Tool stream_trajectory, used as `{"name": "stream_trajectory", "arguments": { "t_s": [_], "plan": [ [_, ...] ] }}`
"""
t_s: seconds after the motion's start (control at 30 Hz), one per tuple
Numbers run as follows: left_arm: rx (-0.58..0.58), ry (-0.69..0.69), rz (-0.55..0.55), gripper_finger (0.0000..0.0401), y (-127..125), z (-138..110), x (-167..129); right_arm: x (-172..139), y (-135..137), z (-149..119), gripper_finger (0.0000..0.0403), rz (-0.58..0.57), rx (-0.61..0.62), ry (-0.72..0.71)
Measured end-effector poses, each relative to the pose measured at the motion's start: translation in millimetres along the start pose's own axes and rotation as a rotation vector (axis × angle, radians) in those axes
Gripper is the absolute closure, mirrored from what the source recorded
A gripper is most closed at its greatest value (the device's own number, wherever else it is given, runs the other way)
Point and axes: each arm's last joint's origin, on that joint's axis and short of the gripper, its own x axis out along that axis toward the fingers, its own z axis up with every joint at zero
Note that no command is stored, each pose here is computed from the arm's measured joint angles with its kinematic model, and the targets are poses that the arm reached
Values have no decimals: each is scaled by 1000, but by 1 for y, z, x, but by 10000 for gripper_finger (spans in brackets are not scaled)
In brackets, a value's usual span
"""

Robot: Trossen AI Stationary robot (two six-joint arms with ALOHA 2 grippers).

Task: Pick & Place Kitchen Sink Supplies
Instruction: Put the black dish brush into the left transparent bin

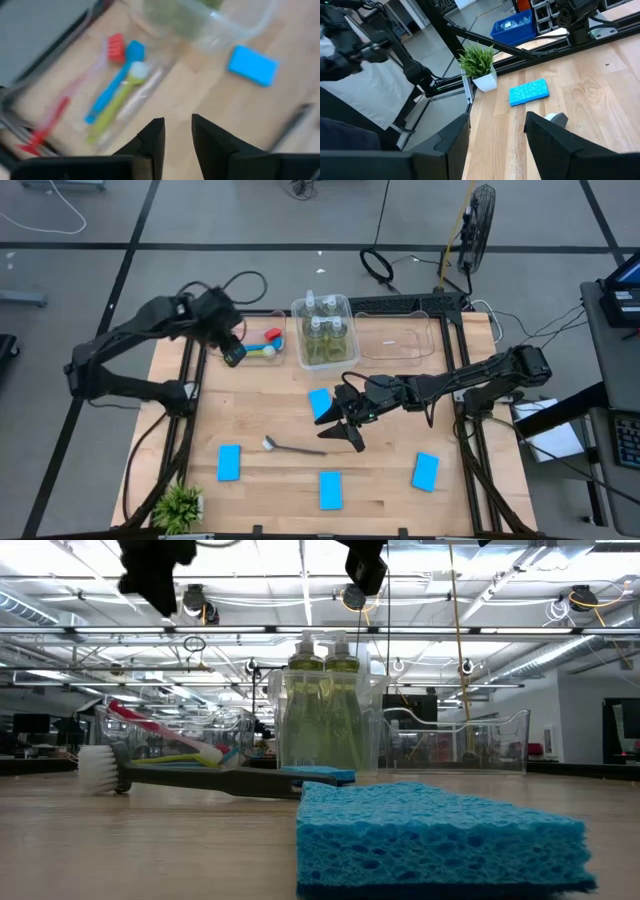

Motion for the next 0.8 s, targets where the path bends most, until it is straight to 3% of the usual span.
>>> {"name": "stream_trajectory", "arguments": {
  "t_s": [0.27, 0.37, 0.57, 0.8],
  "plan": [
    [-156, -21, -170, 256, -35, -28, -26, 0, 0, 0, 224, 0, 1, 1],
    [-128, -40, -178, 241, -50, -36, -30, 0, 0, 0, 223, 0, 1, 1],
    [-26, -219, -184, 229, -76, -50, -32, 0, -1, 0, 221, -5, -56, 3],
    [-62, -327, -243, 246, -72, -83, -23, -2, -4, -4, 229, -67, -136, 143]
  ]
}}
